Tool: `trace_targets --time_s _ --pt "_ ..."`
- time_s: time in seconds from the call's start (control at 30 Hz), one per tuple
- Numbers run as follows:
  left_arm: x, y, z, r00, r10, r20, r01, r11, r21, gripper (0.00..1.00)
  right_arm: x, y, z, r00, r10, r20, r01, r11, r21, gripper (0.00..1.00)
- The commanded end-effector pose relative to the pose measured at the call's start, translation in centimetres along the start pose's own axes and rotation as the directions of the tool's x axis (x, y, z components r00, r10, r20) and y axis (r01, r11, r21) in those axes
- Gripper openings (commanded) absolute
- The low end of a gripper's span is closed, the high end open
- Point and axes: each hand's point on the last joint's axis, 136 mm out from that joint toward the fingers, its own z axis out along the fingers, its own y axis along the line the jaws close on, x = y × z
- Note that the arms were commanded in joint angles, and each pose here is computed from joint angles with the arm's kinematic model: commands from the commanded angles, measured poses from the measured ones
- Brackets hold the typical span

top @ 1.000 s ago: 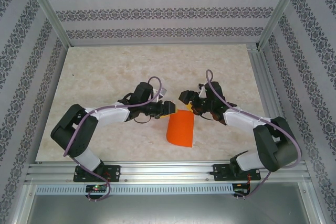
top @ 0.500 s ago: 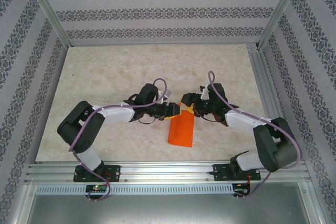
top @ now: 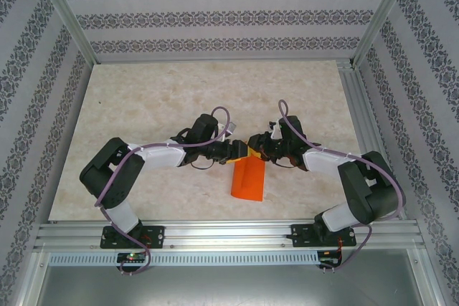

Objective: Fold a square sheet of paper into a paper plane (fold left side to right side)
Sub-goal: First fold in half a square sheet of paper at the center of the table.

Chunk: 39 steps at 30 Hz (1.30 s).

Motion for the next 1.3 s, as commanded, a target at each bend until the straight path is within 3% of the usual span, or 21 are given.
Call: trace_targets --time_s 0.0,0.23,0.33,0.47,0.8,1.0,1.27 --pt "-0.8 -1.6 0.5 0.999 0.036 0.018 -0.037 0.998 0.041 0.64 -0.2 1.4 0.2 0.999 -0.052 -0.006 0.051 0.998 -0.024 0.23" --pt "-0.7 -1.5 -0.9 0.997 0.065 0.046 -0.063 0.997 -0.035 0.65 -0.6 0.4 0.0 0.997 -0.074 -0.006 0.074 0.997 0.021 0.06" --pt "-0.5 0.0 -2.0 0.995 0.077 0.065 -0.067 0.988 -0.141 0.65 -0.9 -0.5 -0.3 0.997 -0.077 0.0 0.077 0.995 0.056 0.05" --pt "0.6 3.3 -3.0 0.994 0.108 0.03 -0.09 0.932 -0.352 0.64 -1.4 -1.5 -0.8 0.996 -0.083 0.013 0.081 0.992 0.097 0.05" --pt "2.4 5.3 -0.4 0.991 0.118 -0.071 -0.137 0.869 -0.475 0.61 -2.0 -3.0 -1.6 0.995 -0.1 0.028 0.094 0.979 0.181 0.05" --pt "3.0 5.8 1.0 0.988 0.115 -0.107 -0.153 0.857 -0.491 0.62 -1.8 -3.3 -1.8 0.994 -0.106 0.018 0.101 0.975 0.2 0.07" --pt "3.6 5.8 2.1 0.983 0.121 -0.141 -0.176 0.848 -0.5 0.62 -2.1 -3.9 -2.9 0.992 -0.124 0.033 0.112 0.963 0.244 0.27"
